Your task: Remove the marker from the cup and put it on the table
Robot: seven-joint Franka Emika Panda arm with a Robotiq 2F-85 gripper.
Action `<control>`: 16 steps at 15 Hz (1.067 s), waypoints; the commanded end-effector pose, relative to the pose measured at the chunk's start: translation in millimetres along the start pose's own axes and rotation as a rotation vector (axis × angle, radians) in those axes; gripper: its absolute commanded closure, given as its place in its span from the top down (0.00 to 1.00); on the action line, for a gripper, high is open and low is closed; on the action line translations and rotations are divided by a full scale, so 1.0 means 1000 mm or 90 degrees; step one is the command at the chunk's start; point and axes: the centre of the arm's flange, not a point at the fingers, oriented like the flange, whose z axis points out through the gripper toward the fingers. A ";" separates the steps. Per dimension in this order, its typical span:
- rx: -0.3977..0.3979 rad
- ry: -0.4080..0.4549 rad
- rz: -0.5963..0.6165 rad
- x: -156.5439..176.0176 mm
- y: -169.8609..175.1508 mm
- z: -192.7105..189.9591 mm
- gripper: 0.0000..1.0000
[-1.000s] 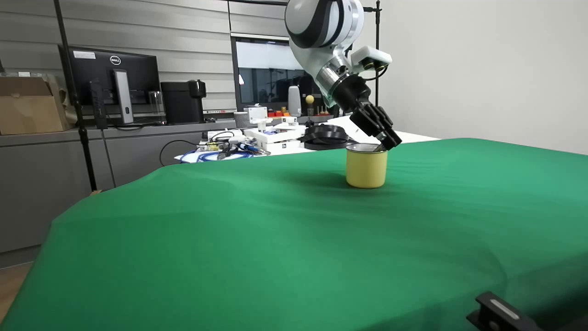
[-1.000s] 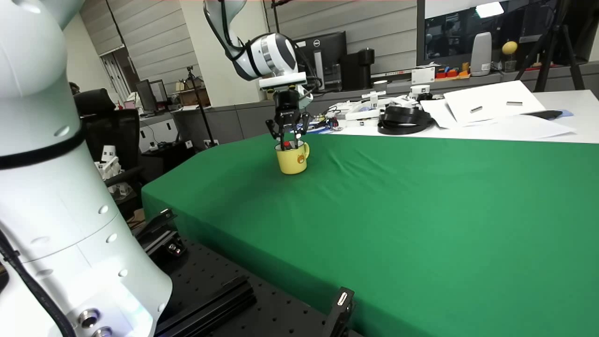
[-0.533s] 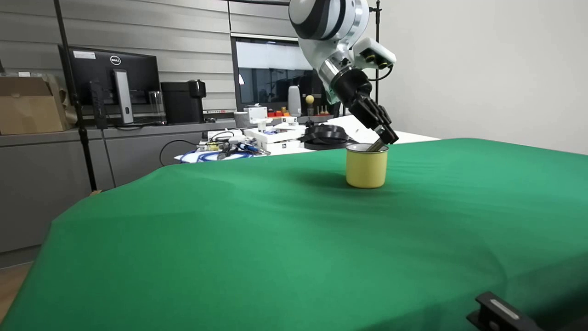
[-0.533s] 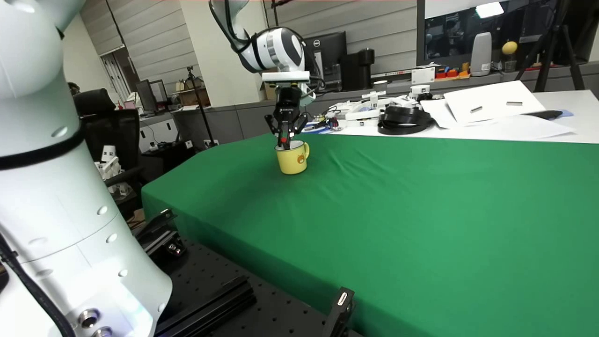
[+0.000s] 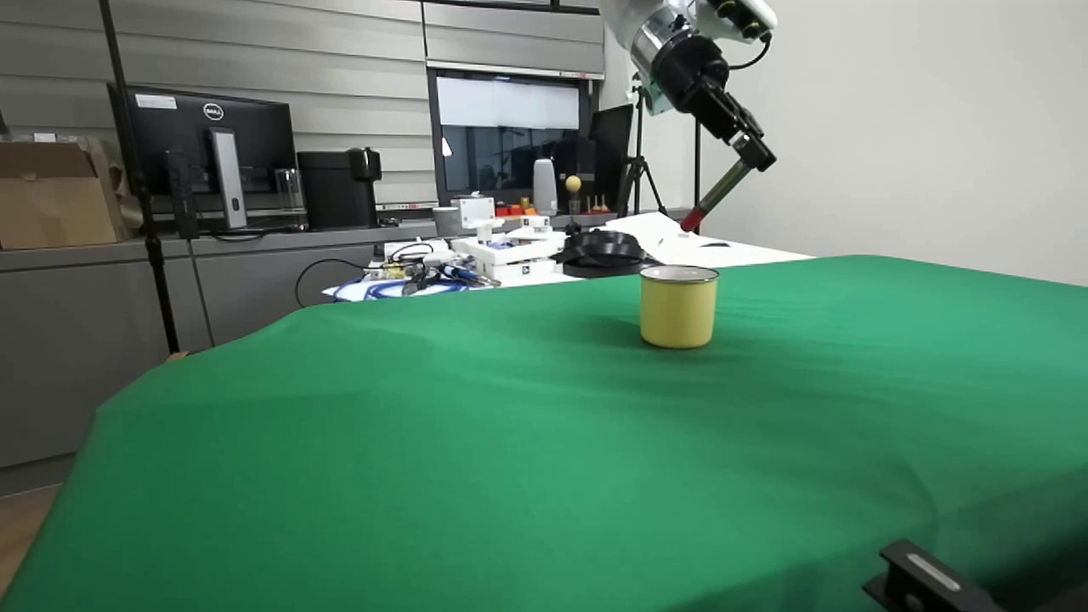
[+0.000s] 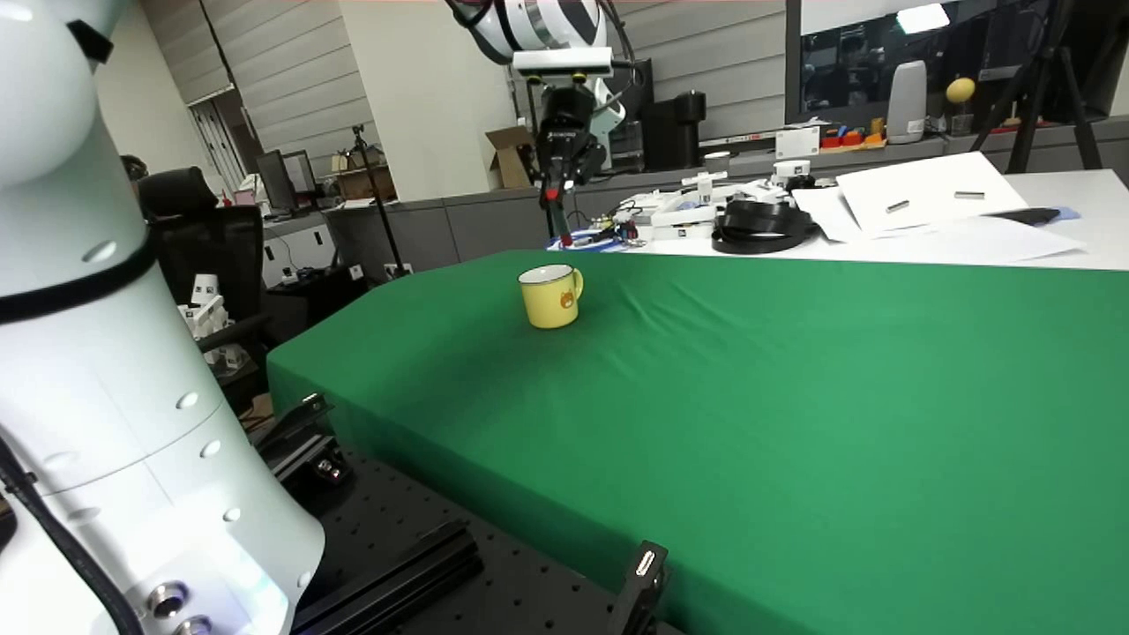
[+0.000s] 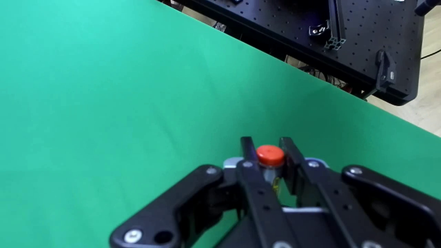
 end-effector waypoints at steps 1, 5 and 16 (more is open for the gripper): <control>-0.026 0.043 0.049 -0.047 0.018 -0.022 0.06; -0.067 0.163 0.118 -0.051 0.058 -0.004 0.06; -0.011 0.260 0.189 0.048 0.116 0.135 0.06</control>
